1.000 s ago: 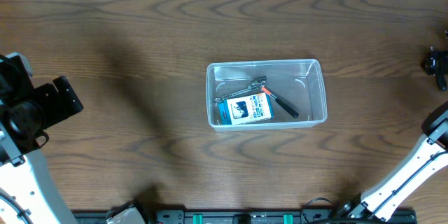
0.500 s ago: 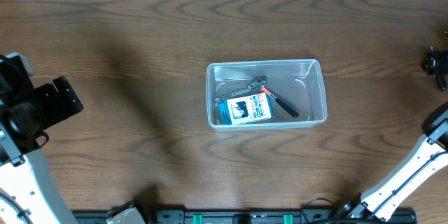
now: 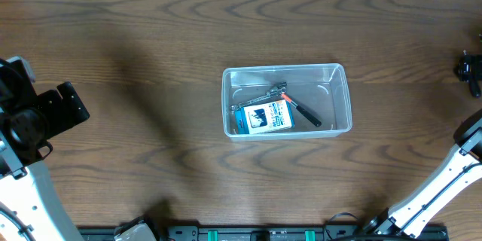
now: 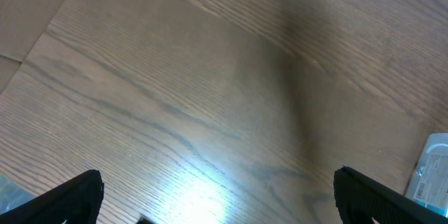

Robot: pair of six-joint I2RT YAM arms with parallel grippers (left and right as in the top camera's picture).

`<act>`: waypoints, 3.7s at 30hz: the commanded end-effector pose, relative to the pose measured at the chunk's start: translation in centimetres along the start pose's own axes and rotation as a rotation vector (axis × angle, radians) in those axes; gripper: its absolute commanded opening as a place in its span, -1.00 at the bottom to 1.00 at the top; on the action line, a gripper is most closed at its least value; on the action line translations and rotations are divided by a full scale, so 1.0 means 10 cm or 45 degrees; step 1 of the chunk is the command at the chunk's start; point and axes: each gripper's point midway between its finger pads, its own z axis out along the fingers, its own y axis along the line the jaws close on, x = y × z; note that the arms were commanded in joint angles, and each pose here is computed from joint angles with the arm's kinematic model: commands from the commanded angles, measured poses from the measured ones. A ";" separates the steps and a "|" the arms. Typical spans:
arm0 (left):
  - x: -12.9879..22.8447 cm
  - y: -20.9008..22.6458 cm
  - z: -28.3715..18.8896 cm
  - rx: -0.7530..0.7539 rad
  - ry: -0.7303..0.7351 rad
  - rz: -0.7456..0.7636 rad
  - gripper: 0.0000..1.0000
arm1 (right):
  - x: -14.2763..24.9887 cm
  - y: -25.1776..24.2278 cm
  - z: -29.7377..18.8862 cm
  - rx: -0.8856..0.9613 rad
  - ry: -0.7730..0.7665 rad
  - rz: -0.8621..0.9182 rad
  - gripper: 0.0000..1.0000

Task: Pack container
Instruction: 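Lower the open right gripper around the screwdriver's black handle, then close the right gripper on the screwdriver handle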

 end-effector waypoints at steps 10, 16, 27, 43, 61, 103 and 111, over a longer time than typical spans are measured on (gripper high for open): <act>-0.03 0.00 -0.02 0.005 -0.011 -0.020 0.96 | 0.14 0.10 0.23 -0.055 0.059 0.025 0.98; -0.03 0.00 -0.02 0.005 -0.011 -0.020 0.96 | 0.12 0.09 0.23 -0.048 0.049 0.023 0.98; -0.03 0.00 -0.02 0.005 -0.011 -0.021 0.96 | 0.11 0.07 0.25 -0.039 0.038 0.017 0.99; -0.03 0.00 -0.02 0.005 -0.011 -0.020 0.96 | 0.10 0.06 0.25 -0.035 0.034 0.045 0.50; -0.03 0.00 -0.02 0.005 -0.011 -0.021 0.96 | 0.30 0.02 0.23 0.020 0.160 0.113 0.12; -0.03 0.00 -0.02 0.005 -0.011 -0.020 0.96 | 0.06 -0.13 -0.03 0.092 0.102 0.089 -0.39; -0.03 0.00 -0.02 0.005 -0.011 -0.020 0.96 | 0.04 -0.16 -0.03 0.104 0.087 0.073 -0.24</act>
